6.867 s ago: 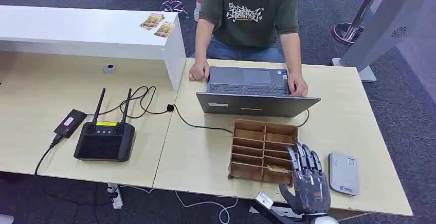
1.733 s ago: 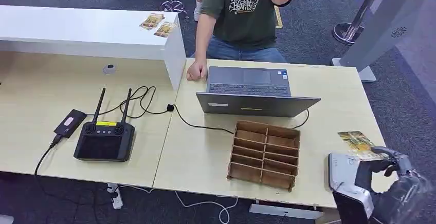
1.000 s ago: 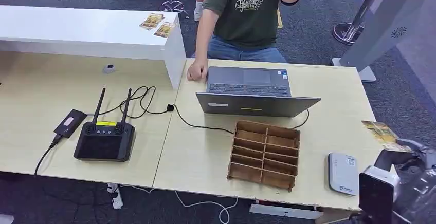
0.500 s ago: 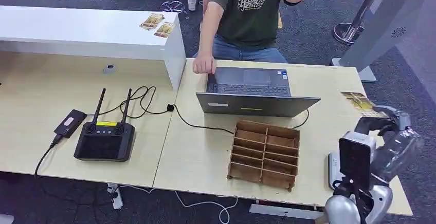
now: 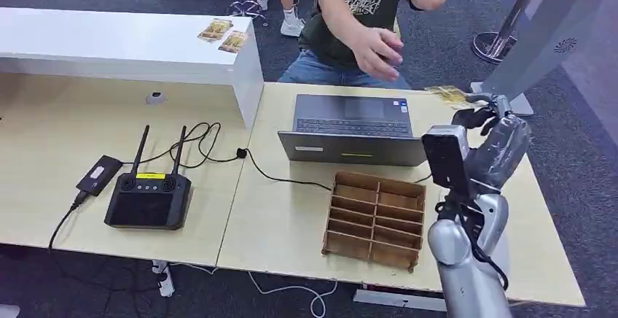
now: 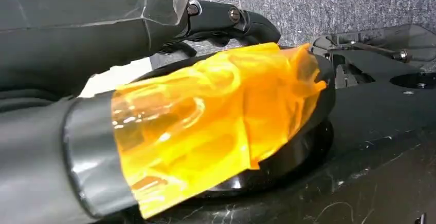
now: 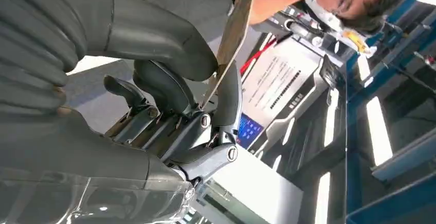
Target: Pass the card to the sensor for recognition and then transmit it.
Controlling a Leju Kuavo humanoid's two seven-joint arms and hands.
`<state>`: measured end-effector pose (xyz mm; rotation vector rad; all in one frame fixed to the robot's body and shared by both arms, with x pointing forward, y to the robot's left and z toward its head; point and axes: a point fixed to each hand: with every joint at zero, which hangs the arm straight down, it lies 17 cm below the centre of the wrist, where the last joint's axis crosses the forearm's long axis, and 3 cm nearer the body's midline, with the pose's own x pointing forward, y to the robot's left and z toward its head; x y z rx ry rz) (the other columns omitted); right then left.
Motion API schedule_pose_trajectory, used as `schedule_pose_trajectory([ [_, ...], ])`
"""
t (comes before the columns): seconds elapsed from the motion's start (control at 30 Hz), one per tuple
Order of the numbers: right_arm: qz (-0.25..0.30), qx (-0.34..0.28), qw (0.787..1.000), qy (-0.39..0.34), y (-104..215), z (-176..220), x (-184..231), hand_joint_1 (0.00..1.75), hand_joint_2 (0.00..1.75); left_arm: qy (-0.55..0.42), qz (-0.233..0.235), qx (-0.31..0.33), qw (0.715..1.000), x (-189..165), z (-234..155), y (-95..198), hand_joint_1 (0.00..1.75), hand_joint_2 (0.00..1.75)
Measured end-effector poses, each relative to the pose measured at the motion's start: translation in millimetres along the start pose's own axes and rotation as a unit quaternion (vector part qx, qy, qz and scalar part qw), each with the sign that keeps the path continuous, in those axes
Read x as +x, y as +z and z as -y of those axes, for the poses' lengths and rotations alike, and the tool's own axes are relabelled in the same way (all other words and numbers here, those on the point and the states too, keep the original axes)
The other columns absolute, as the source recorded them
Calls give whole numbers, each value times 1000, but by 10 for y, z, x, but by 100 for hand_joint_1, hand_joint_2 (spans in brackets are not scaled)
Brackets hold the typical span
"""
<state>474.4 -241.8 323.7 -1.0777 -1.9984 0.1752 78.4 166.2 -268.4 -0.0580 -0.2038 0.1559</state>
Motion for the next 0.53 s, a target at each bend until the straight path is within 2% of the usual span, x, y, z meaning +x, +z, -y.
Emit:
schedule_pose_trajectory([
  [0.27, -6, 49, 997, 61, -457, -520, -29, 175, 175, -27, -4, -10, 1000, 45, 20, -5, 0, 0],
  [0.53, -20, 71, 991, 111, -782, -766, -123, 175, 175, -51, -6, -15, 999, 49, 33, -4, 0, 0],
])
